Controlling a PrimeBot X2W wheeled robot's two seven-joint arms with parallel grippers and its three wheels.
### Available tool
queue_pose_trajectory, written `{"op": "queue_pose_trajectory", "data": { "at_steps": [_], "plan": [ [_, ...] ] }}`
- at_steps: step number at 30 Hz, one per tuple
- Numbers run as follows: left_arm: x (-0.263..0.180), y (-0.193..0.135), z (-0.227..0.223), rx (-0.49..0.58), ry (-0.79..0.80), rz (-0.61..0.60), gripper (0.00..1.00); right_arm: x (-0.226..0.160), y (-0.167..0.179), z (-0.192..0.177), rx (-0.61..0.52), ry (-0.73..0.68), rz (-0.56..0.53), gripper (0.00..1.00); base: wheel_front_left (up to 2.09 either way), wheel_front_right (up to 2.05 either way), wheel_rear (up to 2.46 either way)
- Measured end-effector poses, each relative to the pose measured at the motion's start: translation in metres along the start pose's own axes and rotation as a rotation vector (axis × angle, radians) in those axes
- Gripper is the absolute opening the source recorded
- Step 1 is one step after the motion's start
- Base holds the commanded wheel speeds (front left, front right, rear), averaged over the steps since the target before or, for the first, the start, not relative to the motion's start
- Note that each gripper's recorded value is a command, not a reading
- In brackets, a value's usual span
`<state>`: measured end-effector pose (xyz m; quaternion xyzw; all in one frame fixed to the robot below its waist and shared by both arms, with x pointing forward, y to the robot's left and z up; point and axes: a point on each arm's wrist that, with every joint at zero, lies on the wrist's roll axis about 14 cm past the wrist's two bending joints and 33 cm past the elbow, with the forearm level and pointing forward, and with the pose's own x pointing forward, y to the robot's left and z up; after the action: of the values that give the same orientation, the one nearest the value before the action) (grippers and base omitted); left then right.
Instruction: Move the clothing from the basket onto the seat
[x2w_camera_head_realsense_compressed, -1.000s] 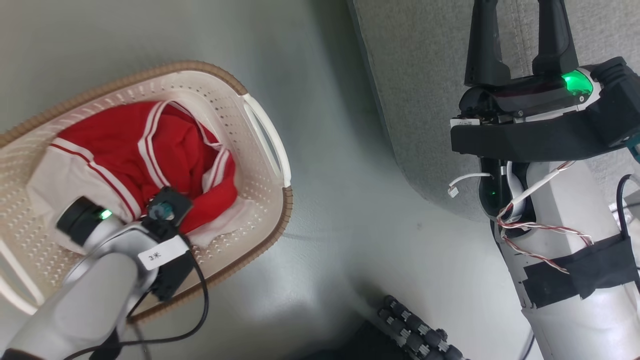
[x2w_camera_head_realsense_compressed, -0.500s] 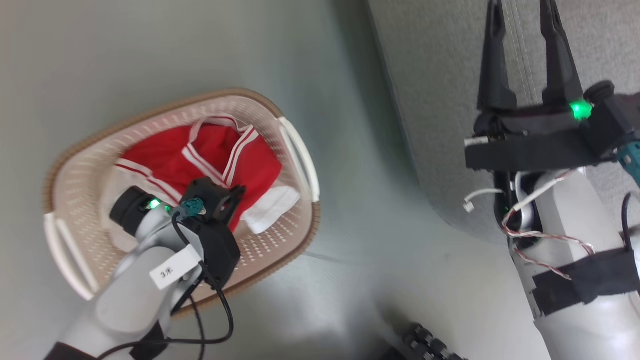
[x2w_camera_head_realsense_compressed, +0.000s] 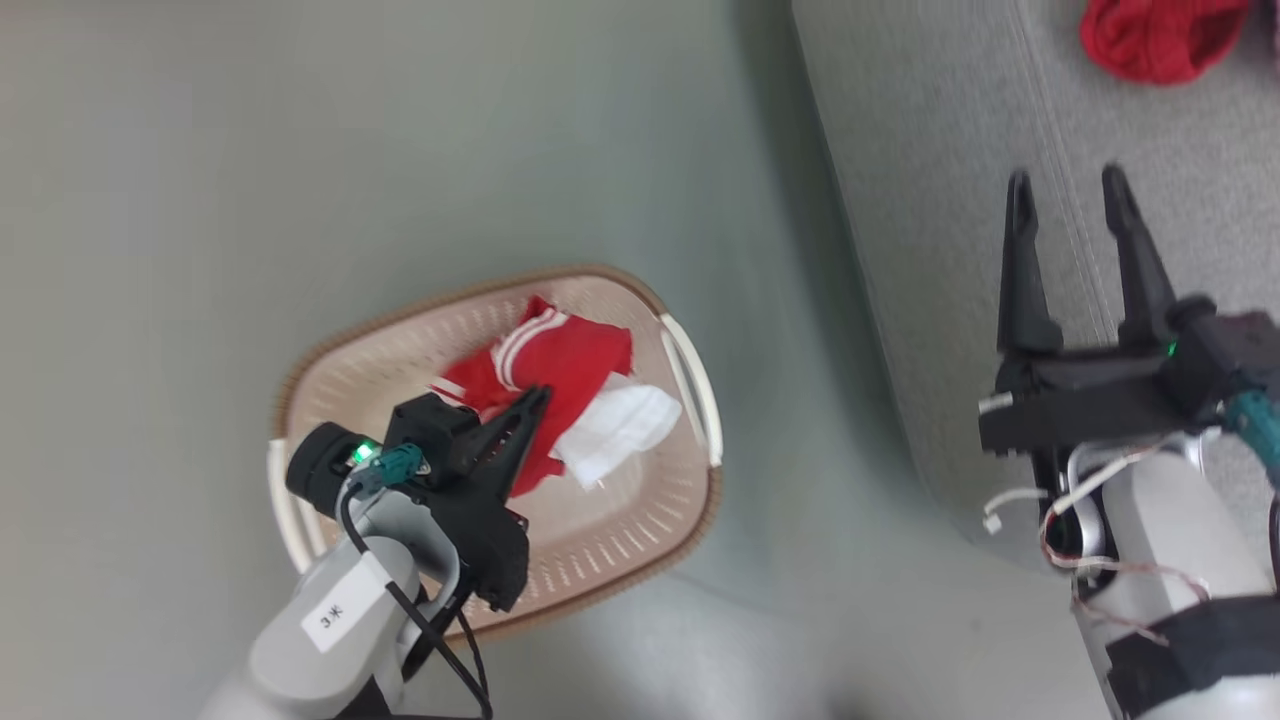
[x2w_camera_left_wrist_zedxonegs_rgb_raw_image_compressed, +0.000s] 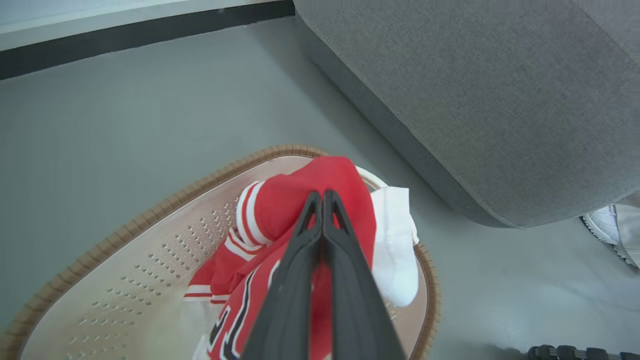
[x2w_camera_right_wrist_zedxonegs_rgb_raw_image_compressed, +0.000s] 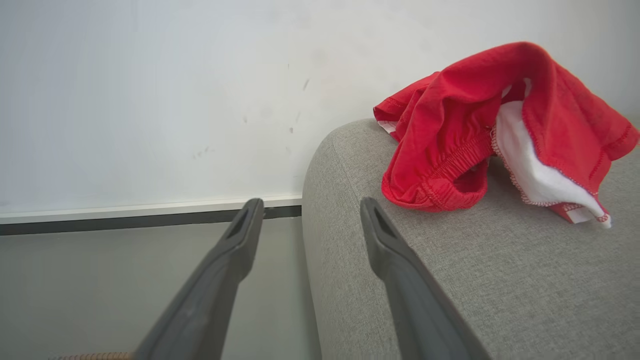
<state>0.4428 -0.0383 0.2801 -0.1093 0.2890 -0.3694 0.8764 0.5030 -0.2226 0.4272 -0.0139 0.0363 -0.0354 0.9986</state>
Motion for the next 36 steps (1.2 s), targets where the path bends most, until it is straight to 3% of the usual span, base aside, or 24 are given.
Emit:
{"op": "queue_pose_trajectory", "data": {
  "at_steps": [24, 36],
  "plan": [
    [-0.095, -0.034, 0.14, 0.164, -0.357, 0.099, 0.0, -0.062, 0.04, 0.069, 0.072, -0.126, 0.105, 1.0, 0.0, 0.0, 0.0],
    [-0.153, -0.061, 0.197, 0.25, -0.528, 0.13, 0.0, -0.105, 0.072, 0.085, 0.096, -0.155, 0.203, 1.0, 0.0, 0.0, 0.0]
  ]
}}
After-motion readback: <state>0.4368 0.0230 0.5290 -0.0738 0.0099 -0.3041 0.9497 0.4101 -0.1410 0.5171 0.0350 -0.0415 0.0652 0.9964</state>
